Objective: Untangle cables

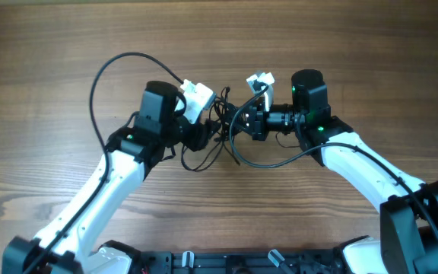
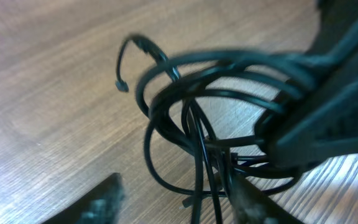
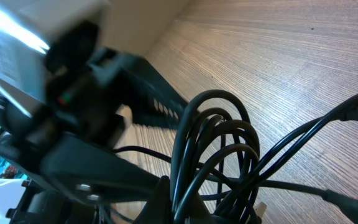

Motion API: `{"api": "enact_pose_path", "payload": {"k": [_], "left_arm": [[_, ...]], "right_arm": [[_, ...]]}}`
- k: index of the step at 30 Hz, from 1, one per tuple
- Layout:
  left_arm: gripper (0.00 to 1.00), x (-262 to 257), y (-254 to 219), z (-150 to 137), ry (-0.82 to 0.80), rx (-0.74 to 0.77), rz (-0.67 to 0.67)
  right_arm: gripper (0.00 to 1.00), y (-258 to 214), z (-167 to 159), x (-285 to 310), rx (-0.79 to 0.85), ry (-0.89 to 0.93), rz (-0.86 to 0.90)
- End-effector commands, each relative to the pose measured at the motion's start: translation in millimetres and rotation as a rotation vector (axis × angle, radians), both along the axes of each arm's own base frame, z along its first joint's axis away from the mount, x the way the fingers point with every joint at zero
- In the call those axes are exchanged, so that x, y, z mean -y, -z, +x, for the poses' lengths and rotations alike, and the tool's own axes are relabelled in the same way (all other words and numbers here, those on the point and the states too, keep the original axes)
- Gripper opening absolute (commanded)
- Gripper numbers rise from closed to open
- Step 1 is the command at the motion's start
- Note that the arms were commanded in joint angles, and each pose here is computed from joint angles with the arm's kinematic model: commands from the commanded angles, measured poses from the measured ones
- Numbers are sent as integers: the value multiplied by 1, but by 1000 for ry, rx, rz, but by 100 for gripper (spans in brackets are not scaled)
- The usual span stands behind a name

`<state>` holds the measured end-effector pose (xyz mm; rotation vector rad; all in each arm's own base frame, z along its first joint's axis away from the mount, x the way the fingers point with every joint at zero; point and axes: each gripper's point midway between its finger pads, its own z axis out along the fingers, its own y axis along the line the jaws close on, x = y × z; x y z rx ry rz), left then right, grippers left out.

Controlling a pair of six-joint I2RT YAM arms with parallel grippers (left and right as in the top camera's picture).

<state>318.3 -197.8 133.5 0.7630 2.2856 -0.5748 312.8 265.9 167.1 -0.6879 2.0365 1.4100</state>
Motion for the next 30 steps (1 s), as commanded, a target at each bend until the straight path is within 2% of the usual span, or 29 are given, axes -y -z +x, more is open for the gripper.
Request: {"api": "enact_pose_path", "payload": {"k": [1, 3, 4, 5, 6, 8, 9, 10, 12, 15, 16, 18, 21, 22, 23, 24, 25, 26, 29, 30], "left_arm": [[56, 9, 17, -7, 26, -59, 25], [54, 12, 23, -17, 48, -89, 42], [49, 12, 25, -20, 63, -97, 54], [14, 9, 28, -24, 96, -93, 83], [4, 5, 31, -23, 90, -85, 109], [4, -8, 31, -11, 29, -45, 166], [4, -23, 23, 1, -51, -7, 196], [4, -34, 10, 9, -134, 13, 186], [4, -58, -32, 21, -290, 76, 82], [4, -94, -96, 18, -487, 176, -85], [4, -107, -113, 12, -537, 208, -124], [4, -124, -123, 5, -613, 211, -156], [4, -161, -107, -2, -861, 103, -183], [7, -163, -100, -4, -894, 60, -198], [20, -161, -93, -4, -902, 24, -201], [54, -156, -86, -5, -883, -12, -201], [82, -152, -82, -4, -866, -36, -205], [100, -147, -78, -3, -846, -61, -213], [100, -121, -73, -1, -725, -133, -283], [100, -107, -74, -4, -614, -135, -290]], "right_arm": [[5, -4, -3, -1, 28, -20, 8], [5, -3, -2, -1, 24, -11, 1], [5, -2, -2, -1, 21, -11, 0], [5, -2, -2, 0, 18, -11, -2], [4, -1, -2, 0, 14, -9, -5], [5, 4, -1, 2, -4, 9, -23], [5, 16, 6, 7, -31, 71, -78], [5, 31, 13, 16, -60, 143, -146], [5, 49, 21, 30, -94, 240, -237], [5, 73, 35, 57, -205, 451, -351], [5, 73, 35, 57, -212, 457, -350], [4, 72, 34, 55, -215, 448, -343], [5, 65, 30, 46, -212, 396, -294], [5, 59, 29, 41, -203, 371, -267], [4, 50, 29, 34, -182, 333, -221], [4, 39, 30, 27, -148, 299, -175], [4, 30, 32, 23, -116, 280, -143], [4, 18, 35, 19, -67, 261, -102], [4, -4, 38, 11, 27, 218, -31], [5, -11, 35, 7, 40, 189, -3]]}}
